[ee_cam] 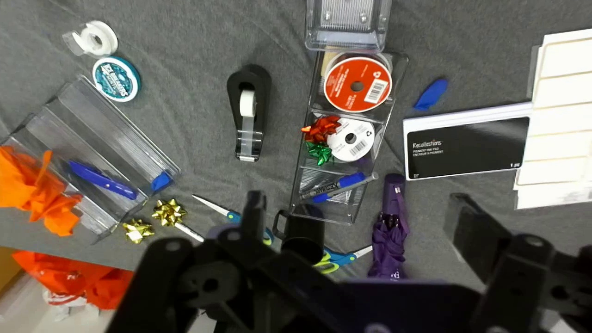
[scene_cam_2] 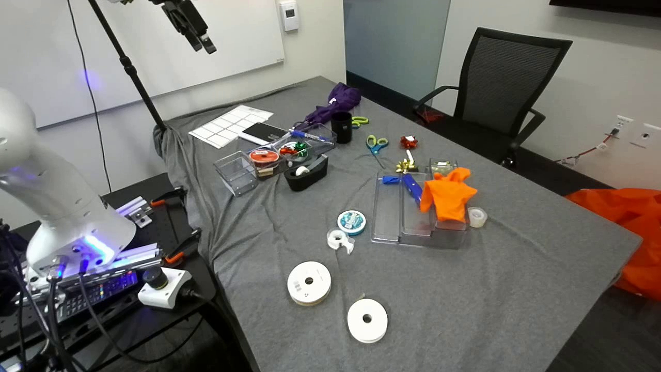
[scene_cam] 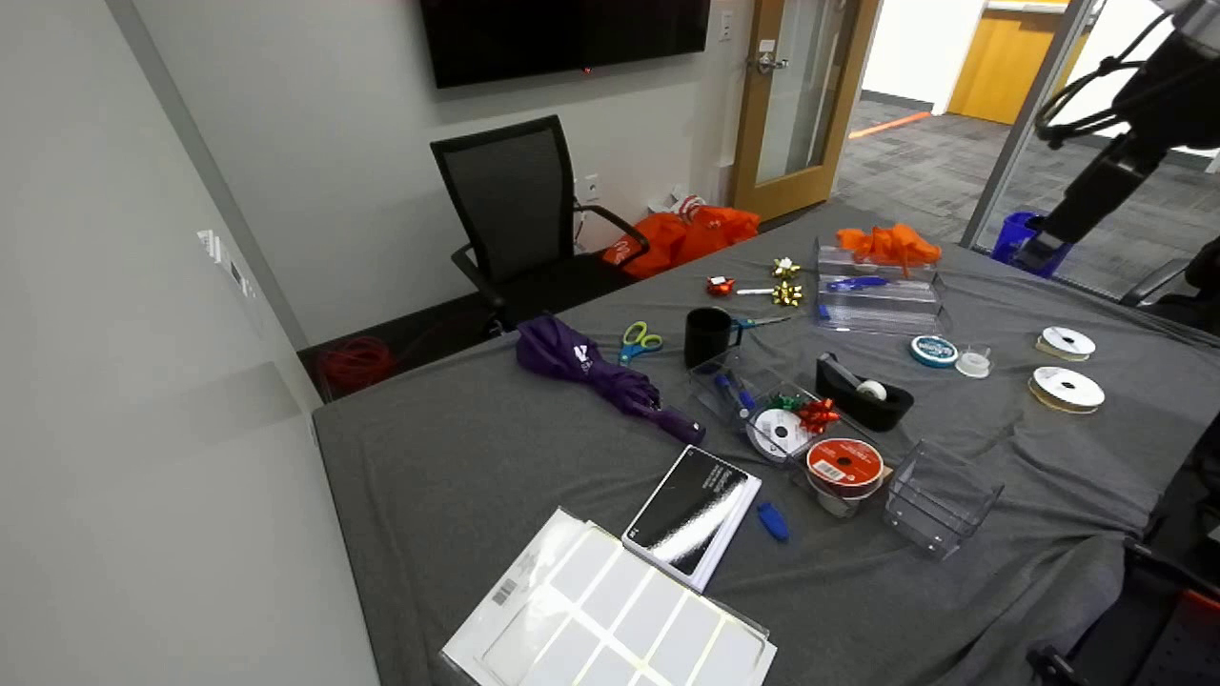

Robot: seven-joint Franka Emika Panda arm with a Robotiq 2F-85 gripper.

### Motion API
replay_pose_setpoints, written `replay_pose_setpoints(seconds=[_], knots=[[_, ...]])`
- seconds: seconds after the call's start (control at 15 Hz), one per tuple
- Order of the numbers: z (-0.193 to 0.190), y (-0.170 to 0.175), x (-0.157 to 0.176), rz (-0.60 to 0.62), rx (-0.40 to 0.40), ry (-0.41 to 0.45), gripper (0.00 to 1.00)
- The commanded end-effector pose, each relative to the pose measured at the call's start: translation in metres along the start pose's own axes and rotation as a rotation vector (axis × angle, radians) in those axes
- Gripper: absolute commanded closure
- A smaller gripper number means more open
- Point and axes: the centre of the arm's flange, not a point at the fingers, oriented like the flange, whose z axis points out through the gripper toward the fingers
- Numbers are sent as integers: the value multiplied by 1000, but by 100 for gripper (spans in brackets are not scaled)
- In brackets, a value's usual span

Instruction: Pick up the black cup and move it southwards

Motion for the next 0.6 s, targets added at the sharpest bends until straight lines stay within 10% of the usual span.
replay_pose_setpoints(seconds=[0.0, 0.53], knots=[[11, 18, 55, -93, 32, -45, 0], [41, 58, 145, -293, 0, 20, 0]])
